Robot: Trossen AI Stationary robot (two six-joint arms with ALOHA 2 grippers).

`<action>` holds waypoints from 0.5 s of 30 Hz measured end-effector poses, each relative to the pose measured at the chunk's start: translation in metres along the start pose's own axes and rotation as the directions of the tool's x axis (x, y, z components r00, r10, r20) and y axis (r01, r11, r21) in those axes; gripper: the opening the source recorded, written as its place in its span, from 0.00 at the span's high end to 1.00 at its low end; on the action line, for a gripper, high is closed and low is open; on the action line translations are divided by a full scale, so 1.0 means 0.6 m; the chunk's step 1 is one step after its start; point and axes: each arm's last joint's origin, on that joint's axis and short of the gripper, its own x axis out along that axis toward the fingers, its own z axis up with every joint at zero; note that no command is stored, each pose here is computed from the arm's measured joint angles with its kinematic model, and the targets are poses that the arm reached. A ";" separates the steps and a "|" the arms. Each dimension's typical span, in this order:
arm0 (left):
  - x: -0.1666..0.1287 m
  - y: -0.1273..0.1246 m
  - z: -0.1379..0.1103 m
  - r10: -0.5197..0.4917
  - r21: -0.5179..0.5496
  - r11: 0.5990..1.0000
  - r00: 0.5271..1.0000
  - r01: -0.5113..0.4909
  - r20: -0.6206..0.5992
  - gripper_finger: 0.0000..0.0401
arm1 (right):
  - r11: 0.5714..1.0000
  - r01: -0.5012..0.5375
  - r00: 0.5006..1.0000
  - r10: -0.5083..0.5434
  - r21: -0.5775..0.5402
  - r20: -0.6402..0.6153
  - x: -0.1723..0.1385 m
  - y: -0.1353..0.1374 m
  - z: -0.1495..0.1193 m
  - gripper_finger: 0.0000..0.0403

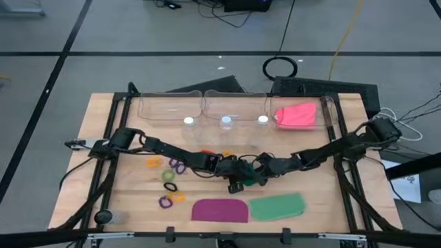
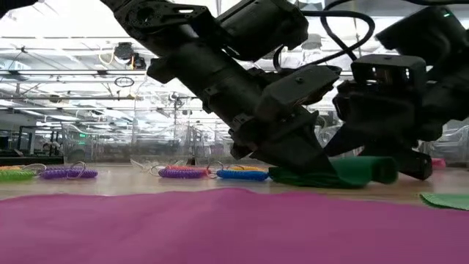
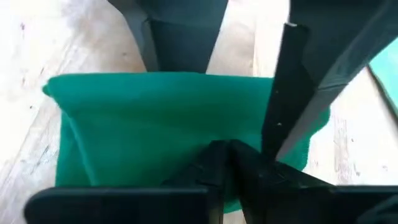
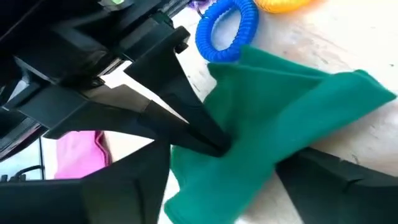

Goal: Pick & Place Sports Items
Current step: Put the green microfiber towel into the right transparent bin

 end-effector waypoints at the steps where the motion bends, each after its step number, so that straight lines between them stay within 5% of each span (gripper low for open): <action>1: 0.000 0.000 0.000 0.000 -0.001 1.000 1.000 0.000 -0.002 0.94 | 1.000 0.005 1.000 -0.005 -0.001 -0.007 -0.001 0.000 0.000 0.56; 7: 0.000 0.000 -0.001 -0.001 -0.002 1.000 1.000 0.001 -0.007 0.94 | 0.999 0.046 0.997 -0.046 -0.012 -0.063 -0.012 -0.005 -0.002 0.67; 15: -0.001 -0.002 -0.004 -0.027 -0.007 1.000 0.999 0.027 -0.034 0.94 | 0.997 0.079 0.993 -0.080 -0.020 -0.090 -0.027 -0.007 -0.002 0.66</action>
